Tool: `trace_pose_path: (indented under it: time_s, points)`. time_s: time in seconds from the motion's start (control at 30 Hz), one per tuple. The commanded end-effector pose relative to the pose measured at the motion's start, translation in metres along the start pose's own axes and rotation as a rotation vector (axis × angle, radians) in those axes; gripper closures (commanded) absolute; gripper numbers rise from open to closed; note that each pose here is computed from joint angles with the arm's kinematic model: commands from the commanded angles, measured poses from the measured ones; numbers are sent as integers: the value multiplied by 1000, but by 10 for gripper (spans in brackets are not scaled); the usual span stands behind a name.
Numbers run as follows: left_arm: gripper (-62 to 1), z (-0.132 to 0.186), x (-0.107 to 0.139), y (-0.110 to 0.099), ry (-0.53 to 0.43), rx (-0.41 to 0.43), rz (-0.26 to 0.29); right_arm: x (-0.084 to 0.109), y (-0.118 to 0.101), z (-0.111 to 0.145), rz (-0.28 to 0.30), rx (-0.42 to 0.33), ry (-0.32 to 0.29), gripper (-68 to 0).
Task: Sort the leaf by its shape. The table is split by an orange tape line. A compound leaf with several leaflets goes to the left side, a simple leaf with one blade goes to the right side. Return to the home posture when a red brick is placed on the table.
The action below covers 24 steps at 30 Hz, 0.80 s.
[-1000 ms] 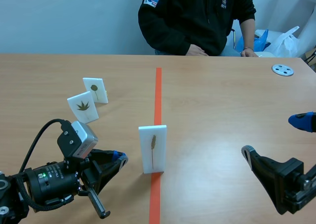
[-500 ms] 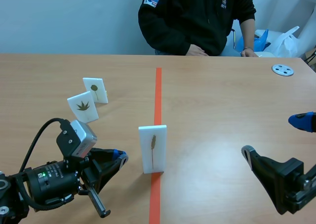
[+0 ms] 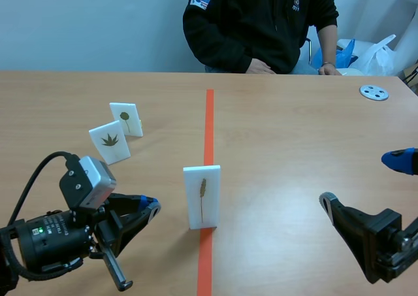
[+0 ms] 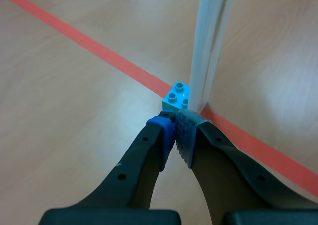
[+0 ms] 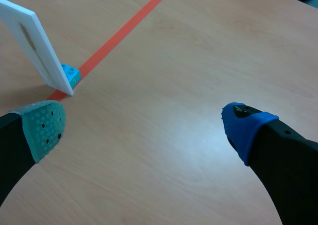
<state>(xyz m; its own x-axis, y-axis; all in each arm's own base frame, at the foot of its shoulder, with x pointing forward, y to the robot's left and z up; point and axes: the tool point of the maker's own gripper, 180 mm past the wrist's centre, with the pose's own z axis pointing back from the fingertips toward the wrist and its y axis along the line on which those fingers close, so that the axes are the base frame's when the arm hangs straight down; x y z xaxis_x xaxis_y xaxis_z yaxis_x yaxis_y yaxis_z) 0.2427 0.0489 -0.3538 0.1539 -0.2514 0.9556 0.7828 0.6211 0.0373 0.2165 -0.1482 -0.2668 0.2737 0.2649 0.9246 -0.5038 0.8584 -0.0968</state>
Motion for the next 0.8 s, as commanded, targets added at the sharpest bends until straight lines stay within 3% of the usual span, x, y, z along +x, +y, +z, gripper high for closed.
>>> trace_pose_path:
  time_s: [0.0,0.53,0.77]
  points:
    - [-36,6,13,1,-30,6,-15,13,-1,-2,9,-1,-43,-659]
    - [-36,76,74,7,-55,118,-52,13,-1,-2,9,-1,-43,-659]
    - [-36,105,106,-3,-21,157,-70,13,-1,-2,9,-1,-43,-659]
